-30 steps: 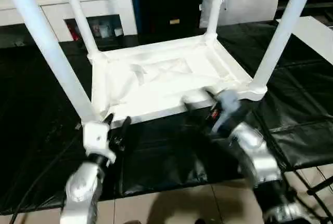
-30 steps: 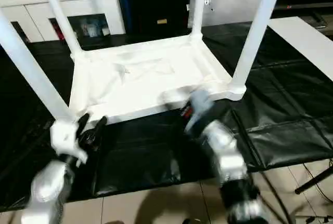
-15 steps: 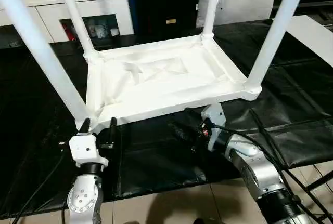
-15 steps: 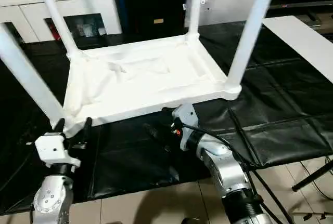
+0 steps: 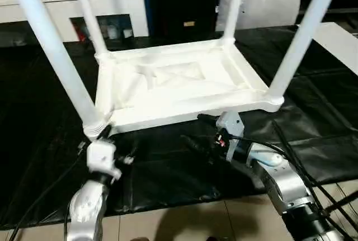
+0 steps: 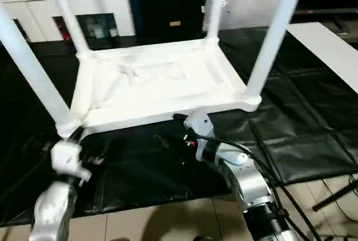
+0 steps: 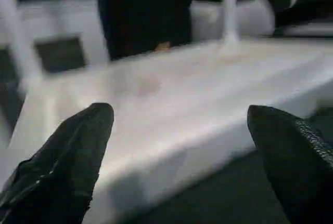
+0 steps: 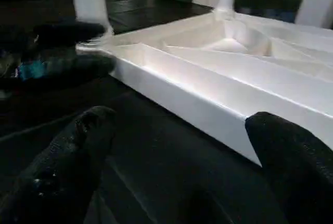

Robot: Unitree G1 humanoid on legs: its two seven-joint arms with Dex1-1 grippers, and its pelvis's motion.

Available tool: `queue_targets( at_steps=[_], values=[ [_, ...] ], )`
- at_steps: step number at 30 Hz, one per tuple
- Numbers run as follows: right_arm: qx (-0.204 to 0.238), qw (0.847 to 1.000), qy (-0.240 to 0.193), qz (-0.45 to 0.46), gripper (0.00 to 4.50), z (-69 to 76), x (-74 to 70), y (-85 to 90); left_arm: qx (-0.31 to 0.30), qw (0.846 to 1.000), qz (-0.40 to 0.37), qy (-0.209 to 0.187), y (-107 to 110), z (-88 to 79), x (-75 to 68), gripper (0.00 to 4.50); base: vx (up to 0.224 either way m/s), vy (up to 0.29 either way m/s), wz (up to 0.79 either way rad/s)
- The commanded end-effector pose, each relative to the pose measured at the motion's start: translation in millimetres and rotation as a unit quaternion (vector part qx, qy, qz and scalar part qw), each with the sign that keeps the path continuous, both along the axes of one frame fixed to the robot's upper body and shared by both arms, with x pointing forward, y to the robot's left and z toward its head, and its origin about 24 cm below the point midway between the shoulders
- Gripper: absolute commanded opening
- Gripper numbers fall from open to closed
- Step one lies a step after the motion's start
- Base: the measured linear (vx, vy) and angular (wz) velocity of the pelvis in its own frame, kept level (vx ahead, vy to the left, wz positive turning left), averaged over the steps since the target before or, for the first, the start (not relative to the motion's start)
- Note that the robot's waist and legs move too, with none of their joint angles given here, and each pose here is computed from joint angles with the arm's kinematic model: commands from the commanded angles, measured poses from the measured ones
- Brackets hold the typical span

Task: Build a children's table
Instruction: Rotate table base

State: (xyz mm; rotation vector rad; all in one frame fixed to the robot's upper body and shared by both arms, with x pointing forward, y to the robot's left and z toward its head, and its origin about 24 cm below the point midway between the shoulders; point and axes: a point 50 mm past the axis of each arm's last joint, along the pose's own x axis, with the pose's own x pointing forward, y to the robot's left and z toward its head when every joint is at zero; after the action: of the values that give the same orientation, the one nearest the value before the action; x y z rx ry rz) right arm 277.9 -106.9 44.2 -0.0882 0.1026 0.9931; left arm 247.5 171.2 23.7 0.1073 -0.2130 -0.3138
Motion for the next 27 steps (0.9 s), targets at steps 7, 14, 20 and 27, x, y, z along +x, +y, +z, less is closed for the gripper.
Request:
queue_targets(
  at_steps=[7,14,20,27],
  values=[
    [-0.007,1.000,0.000,0.018,4.50,-1.0,-7.2,5.6,0.010,0.999,0.015,-0.042,-12.0,59.9,2.7,4.50,0.000,0.000,0.00],
    [-0.008,1.000,0.008,0.020,4.50,-6.3,-15.5,6.3,0.004,0.993,0.116,-0.011,7.7,62.4,-27.9,4.50,0.000,0.000,0.00],
    [-0.006,1.000,0.016,0.019,4.50,-6.7,-16.9,6.5,-0.025,0.965,0.258,0.023,36.2,60.4,-50.9,4.50,0.000,0.000,0.00],
    [0.005,1.000,0.015,0.018,4.50,-1.6,-10.6,10.8,0.005,0.969,0.240,0.049,44.5,58.4,-24.0,4.50,0.000,0.000,0.00]
  ],
)
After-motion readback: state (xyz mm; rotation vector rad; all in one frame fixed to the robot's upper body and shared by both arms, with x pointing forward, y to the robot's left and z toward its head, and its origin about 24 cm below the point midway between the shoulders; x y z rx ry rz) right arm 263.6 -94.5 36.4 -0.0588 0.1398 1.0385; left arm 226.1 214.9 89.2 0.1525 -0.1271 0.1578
